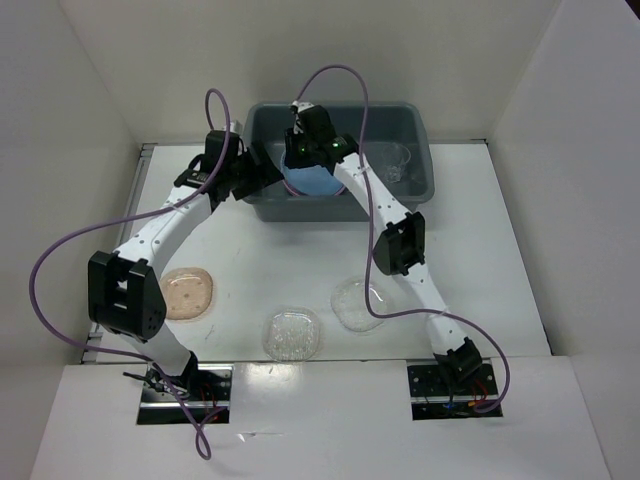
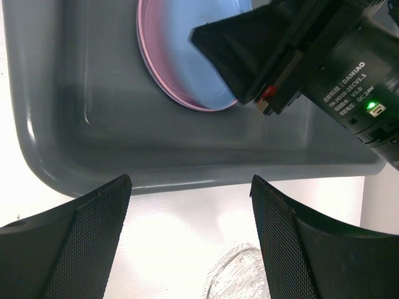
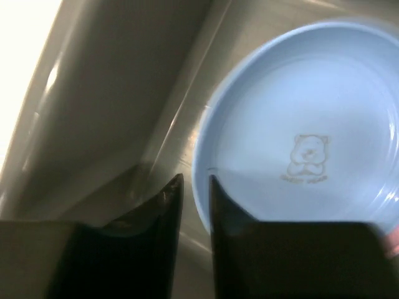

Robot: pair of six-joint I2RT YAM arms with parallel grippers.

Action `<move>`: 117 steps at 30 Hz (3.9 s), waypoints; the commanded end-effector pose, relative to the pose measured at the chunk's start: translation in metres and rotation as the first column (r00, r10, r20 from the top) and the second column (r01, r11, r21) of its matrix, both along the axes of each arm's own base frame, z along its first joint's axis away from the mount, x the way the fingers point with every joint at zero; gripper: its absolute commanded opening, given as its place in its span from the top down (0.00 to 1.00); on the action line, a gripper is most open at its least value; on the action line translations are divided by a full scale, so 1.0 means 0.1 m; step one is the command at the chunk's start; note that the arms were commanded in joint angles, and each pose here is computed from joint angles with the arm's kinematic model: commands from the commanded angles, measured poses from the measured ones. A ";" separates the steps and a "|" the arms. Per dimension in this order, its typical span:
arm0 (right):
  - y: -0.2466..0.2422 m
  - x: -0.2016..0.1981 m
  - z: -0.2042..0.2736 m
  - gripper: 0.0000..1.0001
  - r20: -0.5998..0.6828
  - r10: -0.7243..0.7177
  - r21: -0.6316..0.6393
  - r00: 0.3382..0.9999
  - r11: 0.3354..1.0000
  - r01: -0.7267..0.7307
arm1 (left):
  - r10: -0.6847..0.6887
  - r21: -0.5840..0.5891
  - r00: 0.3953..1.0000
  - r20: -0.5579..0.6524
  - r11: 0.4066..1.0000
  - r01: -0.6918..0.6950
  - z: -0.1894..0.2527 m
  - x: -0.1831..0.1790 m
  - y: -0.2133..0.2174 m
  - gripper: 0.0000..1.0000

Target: Place the mixed dishes into the plastic bin

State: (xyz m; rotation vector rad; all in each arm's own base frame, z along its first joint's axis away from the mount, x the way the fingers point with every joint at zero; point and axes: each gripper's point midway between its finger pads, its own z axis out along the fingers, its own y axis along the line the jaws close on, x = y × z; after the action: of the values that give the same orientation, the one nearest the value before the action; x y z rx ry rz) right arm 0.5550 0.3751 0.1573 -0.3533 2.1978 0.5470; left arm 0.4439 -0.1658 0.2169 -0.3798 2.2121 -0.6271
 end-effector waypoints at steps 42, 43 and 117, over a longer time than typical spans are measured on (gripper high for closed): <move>-1.17 -3.44 -0.22 0.45 -0.474 -0.100 -0.100 0.875 0.993 0.059 | -0.398 0.267 0.878 -0.267 0.844 0.464 -0.76 -1.83 -0.49 0.19; -1.17 -3.45 -0.18 0.45 -0.467 -0.096 -0.091 0.879 0.994 0.060 | -0.419 0.262 0.863 -0.283 0.832 0.490 -0.81 -1.91 -0.53 0.19; -2.41 -3.61 2.57 0.28 0.081 -0.422 0.579 0.903 0.757 0.302 | -0.048 0.052 0.975 0.216 0.998 0.037 0.65 1.19 -0.56 1.00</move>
State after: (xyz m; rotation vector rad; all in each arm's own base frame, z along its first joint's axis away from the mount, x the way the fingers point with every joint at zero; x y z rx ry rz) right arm 0.1853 0.1258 0.4135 0.3405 1.7389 0.8560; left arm 0.5438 -0.2234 0.3366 -0.2139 1.9144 -0.7058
